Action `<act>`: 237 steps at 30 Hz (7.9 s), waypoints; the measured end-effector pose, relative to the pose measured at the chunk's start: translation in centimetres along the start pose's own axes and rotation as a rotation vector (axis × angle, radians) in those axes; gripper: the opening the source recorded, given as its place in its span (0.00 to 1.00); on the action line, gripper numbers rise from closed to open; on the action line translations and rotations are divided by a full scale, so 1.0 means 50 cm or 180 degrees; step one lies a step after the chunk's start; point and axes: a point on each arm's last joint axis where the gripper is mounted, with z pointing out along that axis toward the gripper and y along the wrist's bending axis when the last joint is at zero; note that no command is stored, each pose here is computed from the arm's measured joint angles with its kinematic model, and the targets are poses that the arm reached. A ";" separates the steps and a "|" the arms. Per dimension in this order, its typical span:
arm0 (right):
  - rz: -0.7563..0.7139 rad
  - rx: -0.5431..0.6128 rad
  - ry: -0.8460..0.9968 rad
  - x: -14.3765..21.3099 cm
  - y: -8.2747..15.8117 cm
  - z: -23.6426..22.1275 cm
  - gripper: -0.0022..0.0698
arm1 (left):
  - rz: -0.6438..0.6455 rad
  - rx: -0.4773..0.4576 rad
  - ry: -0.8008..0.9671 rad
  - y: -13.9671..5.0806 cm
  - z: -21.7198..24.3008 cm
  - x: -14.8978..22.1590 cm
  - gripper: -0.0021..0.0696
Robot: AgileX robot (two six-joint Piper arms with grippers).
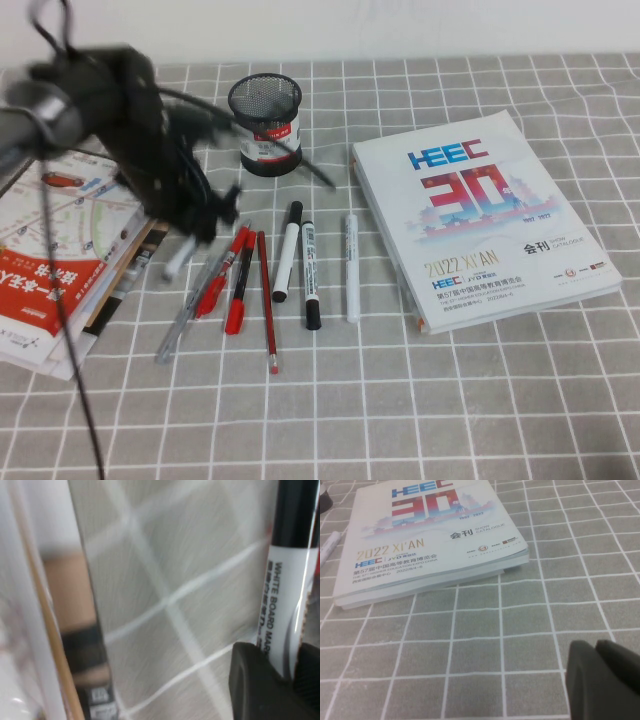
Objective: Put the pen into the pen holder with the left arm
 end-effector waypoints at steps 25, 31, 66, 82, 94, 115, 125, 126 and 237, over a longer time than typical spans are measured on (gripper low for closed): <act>0.0000 0.0000 0.0000 0.000 0.000 0.000 0.01 | -0.0007 -0.0234 -0.3303 -0.053 -0.175 -0.021 0.18; 0.0000 0.0000 0.0000 0.000 0.000 0.000 0.01 | 0.0463 -0.0173 -0.3490 -0.068 -0.191 -0.031 0.18; 0.0000 0.0000 0.0000 0.000 0.000 0.000 0.01 | 0.0066 -0.0155 -0.2764 -0.071 -0.133 -0.021 0.18; 0.0000 0.0000 0.0000 0.000 0.000 0.000 0.01 | -0.0119 -0.0911 -0.3391 -0.098 -0.116 -0.028 0.18; 0.0000 0.0000 0.0000 0.000 0.000 0.000 0.01 | -0.0309 -0.0403 -0.4448 -0.052 -0.095 -0.039 0.18; 0.0000 0.0000 0.0000 0.000 0.000 0.000 0.01 | -0.0322 -0.0368 -0.4249 -0.003 0.042 -0.096 0.18; 0.0000 0.0000 0.0000 0.000 0.000 0.000 0.01 | -0.0221 -0.0356 -0.4277 -0.002 0.053 -0.096 0.18; 0.0000 0.0000 0.0000 0.000 0.000 0.000 0.01 | -0.0221 -0.0356 -0.4277 -0.002 0.053 -0.096 0.18; 0.0043 -0.0018 0.0001 0.000 0.001 0.000 0.01 | -0.0886 -0.1240 -0.3207 -0.233 -0.073 0.743 0.03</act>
